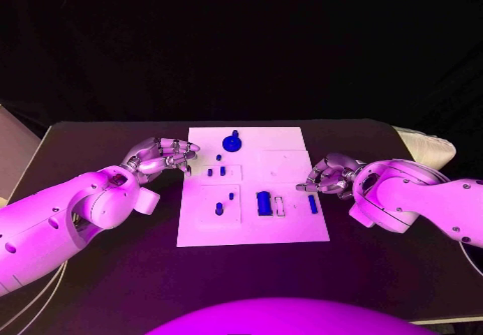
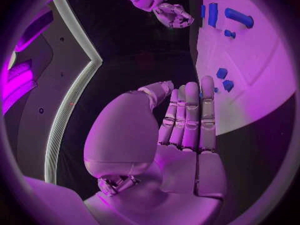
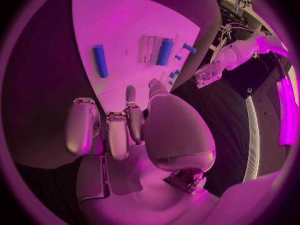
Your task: Assemble the parts on the task board
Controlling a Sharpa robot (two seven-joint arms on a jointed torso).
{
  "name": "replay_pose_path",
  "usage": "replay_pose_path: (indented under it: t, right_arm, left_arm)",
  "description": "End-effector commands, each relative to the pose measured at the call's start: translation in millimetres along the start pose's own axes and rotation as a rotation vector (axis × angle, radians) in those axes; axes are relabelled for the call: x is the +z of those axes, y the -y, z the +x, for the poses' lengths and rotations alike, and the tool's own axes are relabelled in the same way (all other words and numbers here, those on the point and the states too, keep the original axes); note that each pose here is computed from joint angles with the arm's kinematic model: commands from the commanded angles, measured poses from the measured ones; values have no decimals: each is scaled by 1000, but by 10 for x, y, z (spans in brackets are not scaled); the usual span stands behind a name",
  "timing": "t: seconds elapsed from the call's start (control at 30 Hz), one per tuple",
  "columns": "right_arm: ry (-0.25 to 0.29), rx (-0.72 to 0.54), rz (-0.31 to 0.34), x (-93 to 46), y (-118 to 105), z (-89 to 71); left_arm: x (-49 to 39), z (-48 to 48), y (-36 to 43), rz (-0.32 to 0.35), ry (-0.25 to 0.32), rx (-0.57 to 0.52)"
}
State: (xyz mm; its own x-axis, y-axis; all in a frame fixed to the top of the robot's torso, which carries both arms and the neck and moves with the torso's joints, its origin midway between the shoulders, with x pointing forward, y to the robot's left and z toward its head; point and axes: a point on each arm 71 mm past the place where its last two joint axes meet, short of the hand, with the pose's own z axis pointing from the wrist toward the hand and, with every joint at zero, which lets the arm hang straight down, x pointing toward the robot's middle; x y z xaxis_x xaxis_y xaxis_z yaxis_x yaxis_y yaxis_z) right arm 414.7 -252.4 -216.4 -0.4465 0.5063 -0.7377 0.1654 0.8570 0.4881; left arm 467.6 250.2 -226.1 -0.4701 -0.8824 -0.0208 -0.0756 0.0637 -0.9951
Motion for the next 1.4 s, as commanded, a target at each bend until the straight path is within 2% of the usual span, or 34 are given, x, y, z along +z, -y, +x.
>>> replay_pose_path:
  t: [0.03,0.27,0.7,1.0,1.4]
  right_arm:
    - [-109,-136,40,-16,73,60]
    - [-54,-266,63,-47,159,7]
    - [-28,-283,93,-8,201,90]
    - [-49,-309,119,32,258,170]
    - [-57,-321,100,101,185,281]
  left_arm:
    - [-1,34,15,16,-8,-9]
    - [-7,51,6,13,-9,-13]
    - [-25,31,-15,8,-5,-10]
    - [-33,16,-21,6,-2,-9]
    - [-34,17,-30,3,-5,-10]
